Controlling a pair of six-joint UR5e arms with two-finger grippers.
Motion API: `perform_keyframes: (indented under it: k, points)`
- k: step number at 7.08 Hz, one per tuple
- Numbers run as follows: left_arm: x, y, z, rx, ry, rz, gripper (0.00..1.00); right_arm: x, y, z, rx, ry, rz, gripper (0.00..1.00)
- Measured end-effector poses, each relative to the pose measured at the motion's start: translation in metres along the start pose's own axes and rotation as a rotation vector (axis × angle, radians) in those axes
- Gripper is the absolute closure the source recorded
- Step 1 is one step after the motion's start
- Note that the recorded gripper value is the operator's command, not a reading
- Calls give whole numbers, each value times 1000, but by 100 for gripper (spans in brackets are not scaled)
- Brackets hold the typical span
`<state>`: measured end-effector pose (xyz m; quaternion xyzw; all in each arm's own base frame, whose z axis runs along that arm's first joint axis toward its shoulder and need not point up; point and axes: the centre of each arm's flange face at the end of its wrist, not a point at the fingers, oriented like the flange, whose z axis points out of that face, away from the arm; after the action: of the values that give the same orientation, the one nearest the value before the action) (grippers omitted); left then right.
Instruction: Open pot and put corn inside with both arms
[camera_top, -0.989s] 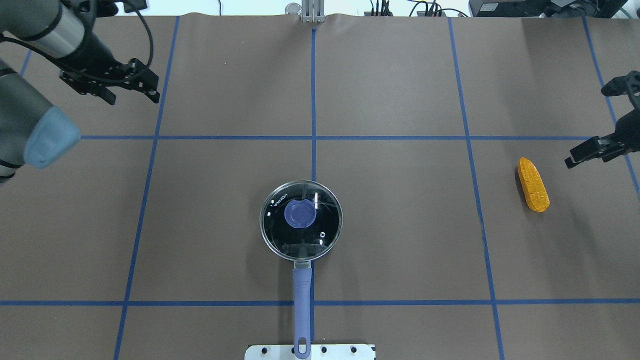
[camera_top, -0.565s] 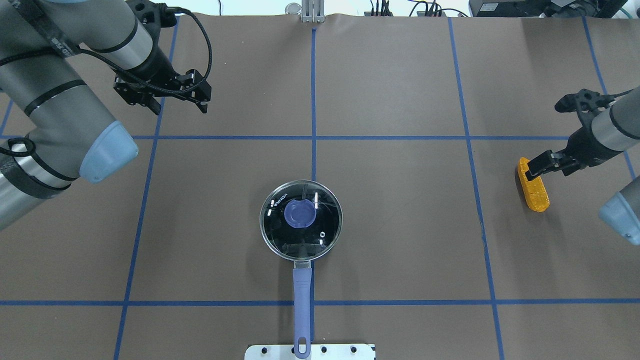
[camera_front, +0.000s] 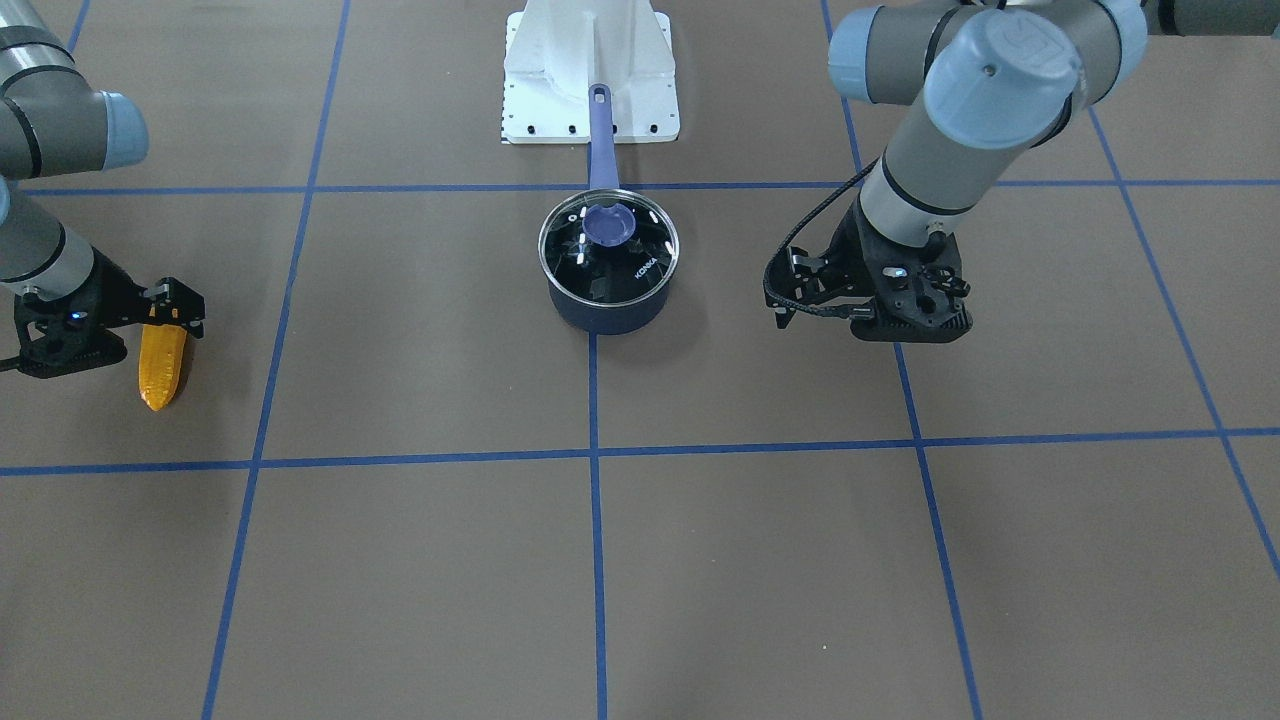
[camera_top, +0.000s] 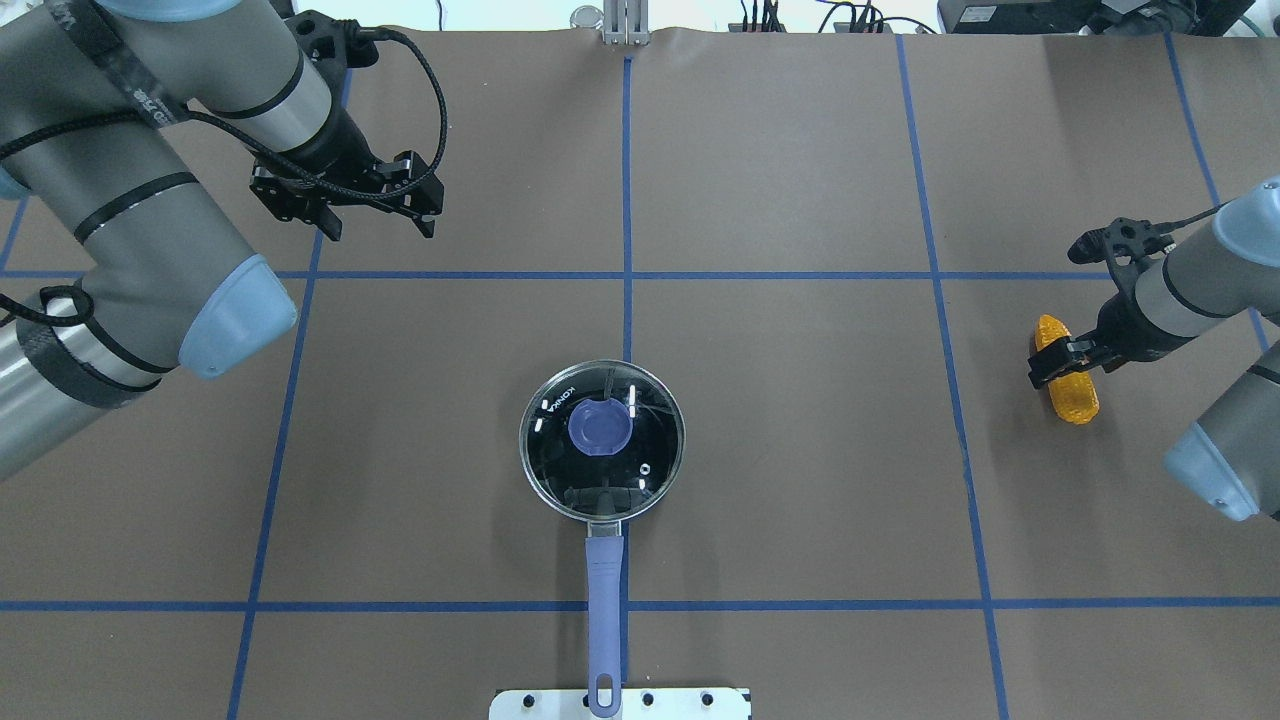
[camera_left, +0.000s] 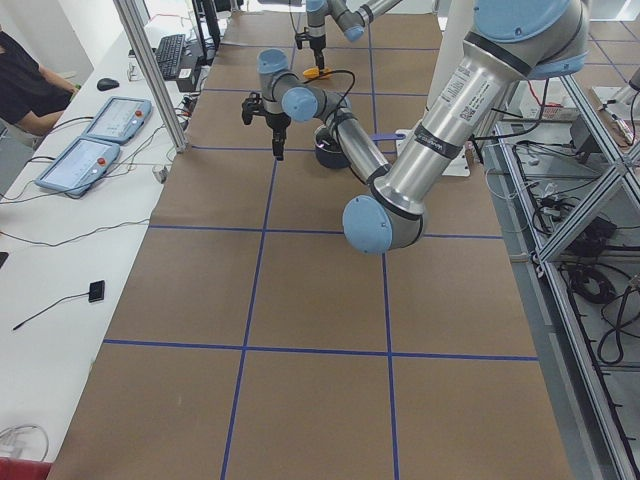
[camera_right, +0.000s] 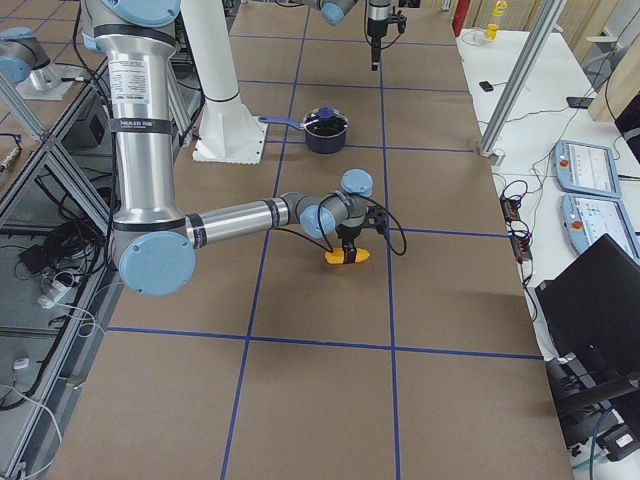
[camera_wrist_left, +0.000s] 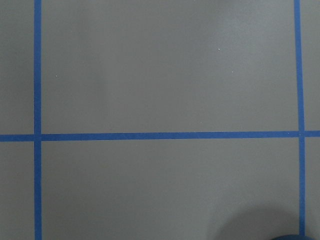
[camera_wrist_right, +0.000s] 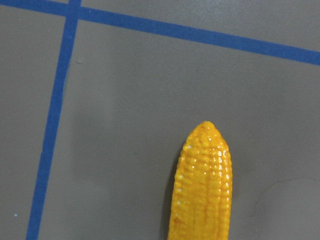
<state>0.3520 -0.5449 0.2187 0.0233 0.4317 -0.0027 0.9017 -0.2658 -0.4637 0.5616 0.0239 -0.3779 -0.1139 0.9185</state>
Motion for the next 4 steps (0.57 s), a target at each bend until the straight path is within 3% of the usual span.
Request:
perform_keyframes:
  k: [2, 4]
  points:
    - [1, 0, -1, 1, 3, 2, 1, 13, 1, 16, 3, -12, -34, 27]
    - [3, 1, -4, 4, 8, 6, 1, 10, 2, 15, 2, -41, -48, 33]
